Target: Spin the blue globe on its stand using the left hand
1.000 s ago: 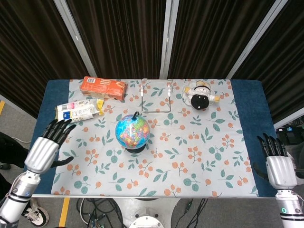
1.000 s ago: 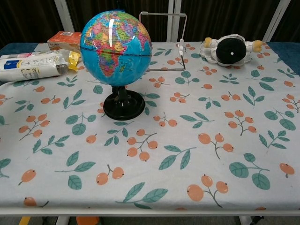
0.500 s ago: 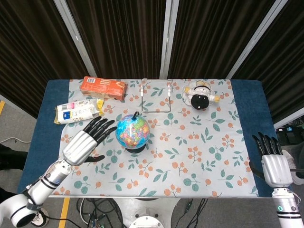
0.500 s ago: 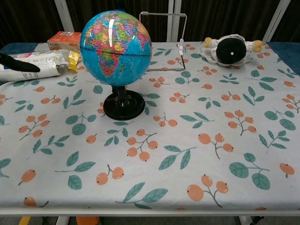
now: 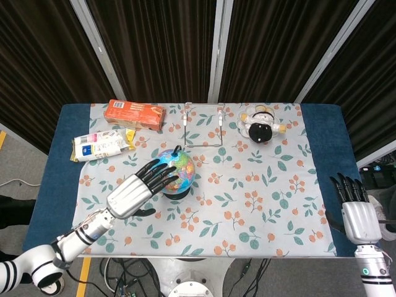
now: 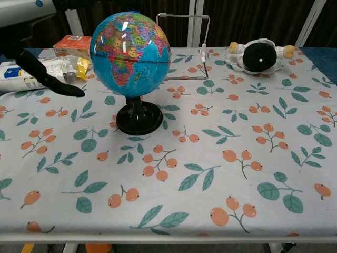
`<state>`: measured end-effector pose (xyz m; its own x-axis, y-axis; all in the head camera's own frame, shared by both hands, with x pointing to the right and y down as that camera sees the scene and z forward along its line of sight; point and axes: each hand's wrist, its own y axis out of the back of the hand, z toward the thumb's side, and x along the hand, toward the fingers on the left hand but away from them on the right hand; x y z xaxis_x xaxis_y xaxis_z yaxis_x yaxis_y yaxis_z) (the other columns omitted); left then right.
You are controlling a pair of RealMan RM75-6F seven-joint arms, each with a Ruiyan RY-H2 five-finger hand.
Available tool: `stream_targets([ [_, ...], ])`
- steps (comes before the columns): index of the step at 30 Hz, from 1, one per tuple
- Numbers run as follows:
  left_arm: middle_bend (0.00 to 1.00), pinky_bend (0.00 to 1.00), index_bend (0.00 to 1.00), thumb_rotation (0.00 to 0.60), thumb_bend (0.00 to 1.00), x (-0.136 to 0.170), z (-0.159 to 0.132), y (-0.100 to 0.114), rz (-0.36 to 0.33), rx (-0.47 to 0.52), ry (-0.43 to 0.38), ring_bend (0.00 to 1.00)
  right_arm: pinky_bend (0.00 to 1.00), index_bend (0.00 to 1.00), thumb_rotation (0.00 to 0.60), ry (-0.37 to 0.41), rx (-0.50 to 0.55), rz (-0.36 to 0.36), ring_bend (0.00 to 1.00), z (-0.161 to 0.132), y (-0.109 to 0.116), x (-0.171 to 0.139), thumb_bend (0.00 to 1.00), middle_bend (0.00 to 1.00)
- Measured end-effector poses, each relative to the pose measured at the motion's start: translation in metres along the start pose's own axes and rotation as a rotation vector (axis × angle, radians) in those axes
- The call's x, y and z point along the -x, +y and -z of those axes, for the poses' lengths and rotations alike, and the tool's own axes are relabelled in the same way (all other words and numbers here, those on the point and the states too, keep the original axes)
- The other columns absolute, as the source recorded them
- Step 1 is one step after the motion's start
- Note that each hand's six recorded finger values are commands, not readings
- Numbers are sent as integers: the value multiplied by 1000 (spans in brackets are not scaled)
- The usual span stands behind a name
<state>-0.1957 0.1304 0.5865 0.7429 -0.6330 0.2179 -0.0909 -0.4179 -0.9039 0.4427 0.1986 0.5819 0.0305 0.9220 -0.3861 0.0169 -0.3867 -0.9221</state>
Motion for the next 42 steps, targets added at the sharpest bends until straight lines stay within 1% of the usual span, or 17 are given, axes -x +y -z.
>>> stream_targets([
  [6,0,0,73,600,58,-4,1,-5,12,-22,3,0,0,0,600,-5,4,1,0,2,0,0,235,0],
  [12,0,0,73,600,58,0,7,-13,32,-49,26,0,0,0,600,-6,5,1,0,3,-1,-1,236,0],
  [19,0,0,73,600,58,3,9,-19,44,-36,40,0,0,0,600,-6,6,1,0,3,0,-1,235,0],
  [27,0,0,73,600,58,4,12,-19,42,-35,53,0,0,0,600,-7,8,-5,0,3,-2,-1,236,0],
  [42,0,0,73,600,59,37,44,-16,51,-79,198,0,0,0,600,-8,8,-13,0,2,-4,0,238,0],
])
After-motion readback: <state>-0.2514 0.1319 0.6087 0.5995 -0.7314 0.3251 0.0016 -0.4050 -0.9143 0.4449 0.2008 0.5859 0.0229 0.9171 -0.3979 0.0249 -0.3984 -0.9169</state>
